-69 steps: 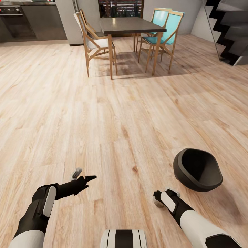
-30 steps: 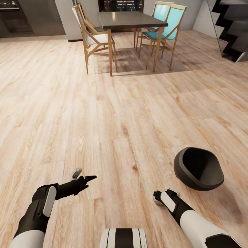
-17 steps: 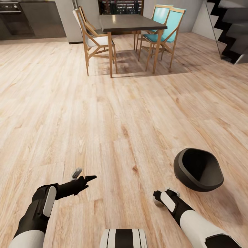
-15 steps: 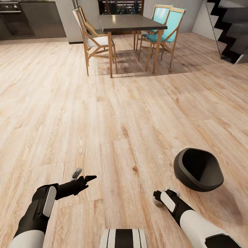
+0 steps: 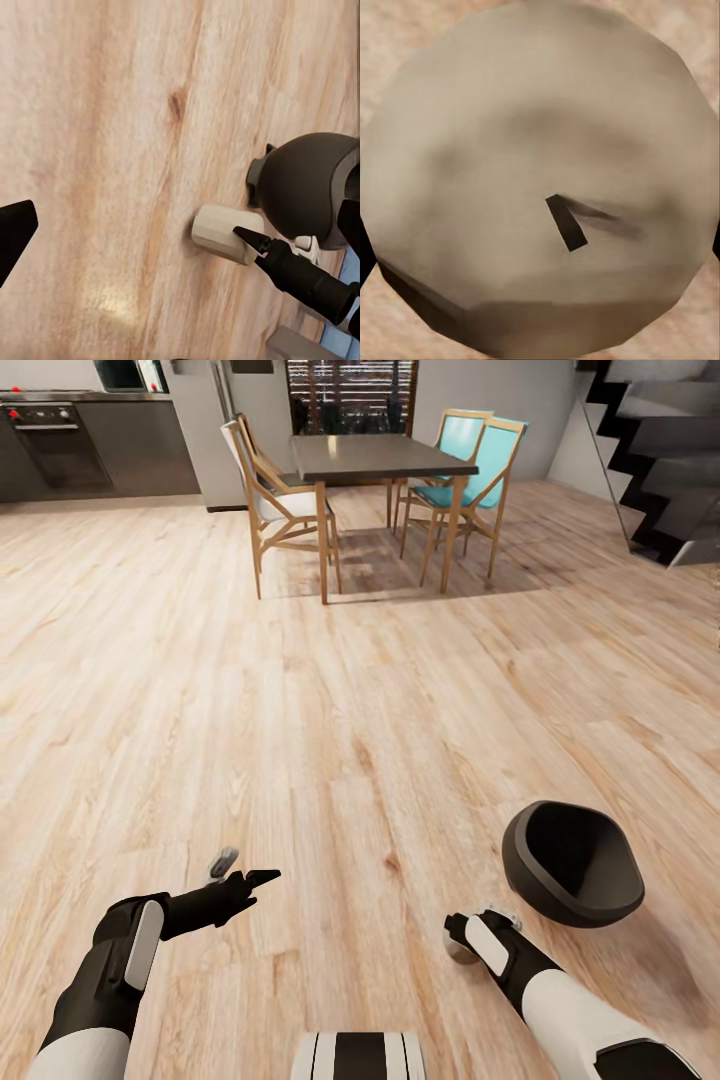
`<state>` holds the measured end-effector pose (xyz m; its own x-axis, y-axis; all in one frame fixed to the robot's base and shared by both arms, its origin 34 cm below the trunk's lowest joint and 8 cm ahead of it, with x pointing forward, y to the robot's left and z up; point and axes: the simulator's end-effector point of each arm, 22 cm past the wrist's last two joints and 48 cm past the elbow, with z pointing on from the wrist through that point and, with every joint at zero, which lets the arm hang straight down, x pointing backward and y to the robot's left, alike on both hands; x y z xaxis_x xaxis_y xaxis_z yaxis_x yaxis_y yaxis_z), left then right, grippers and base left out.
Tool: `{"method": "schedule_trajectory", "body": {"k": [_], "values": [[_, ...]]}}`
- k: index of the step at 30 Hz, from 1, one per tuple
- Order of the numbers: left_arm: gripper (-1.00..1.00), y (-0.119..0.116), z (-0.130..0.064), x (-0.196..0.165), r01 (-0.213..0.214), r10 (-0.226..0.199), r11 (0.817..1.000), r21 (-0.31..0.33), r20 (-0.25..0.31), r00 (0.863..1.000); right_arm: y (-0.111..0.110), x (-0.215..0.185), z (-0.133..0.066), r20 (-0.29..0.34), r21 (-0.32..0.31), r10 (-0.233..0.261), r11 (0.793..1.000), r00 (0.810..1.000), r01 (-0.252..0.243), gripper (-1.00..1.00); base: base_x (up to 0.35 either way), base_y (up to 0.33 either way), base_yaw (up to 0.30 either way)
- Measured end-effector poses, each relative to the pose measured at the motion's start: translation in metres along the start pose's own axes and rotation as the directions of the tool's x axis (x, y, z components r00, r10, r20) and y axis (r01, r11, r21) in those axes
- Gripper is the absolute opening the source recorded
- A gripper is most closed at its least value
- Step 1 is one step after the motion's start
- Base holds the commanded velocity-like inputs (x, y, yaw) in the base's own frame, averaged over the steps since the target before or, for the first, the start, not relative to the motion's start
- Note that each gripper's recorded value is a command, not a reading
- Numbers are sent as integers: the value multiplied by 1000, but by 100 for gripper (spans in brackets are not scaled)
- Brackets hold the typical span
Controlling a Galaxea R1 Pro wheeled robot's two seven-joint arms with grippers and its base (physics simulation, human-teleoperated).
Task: Place each of the two pumpkins and all three candles from the living room inside a cabinet in the living room (use any cabinet), then make sure every cabinet is closed, and position the cauldron so it is next to a table in the living room.
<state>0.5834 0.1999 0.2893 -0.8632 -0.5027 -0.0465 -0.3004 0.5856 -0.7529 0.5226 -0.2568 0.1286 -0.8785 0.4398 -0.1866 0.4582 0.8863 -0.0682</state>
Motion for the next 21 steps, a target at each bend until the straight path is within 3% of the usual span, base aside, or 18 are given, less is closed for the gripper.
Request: {"method": "schedule_trajectory", "body": {"k": [8,17,19,21], "values": [[100,-14,-9,-6,-22,22,1000,12,19,1000,9,-9,-14,17,-20,-8,1000,1000,8,-100,0,0,0],[100,-25,-19,-14,-51,51,999,6,40,998,25,-9,-33,-8,-56,-37,998,999,36,-100,0,0,0],[100,-25,-21,-16,-63,64,998,-14,44,997,36,-9,-38,-4,-74,-39,997,999,38,-100,0,0,0],[100,-17,-24,-19,-79,82,994,-71,44,996,47,-12,-45,9,-91,-49,995,999,50,-100,0,0,0]]}}
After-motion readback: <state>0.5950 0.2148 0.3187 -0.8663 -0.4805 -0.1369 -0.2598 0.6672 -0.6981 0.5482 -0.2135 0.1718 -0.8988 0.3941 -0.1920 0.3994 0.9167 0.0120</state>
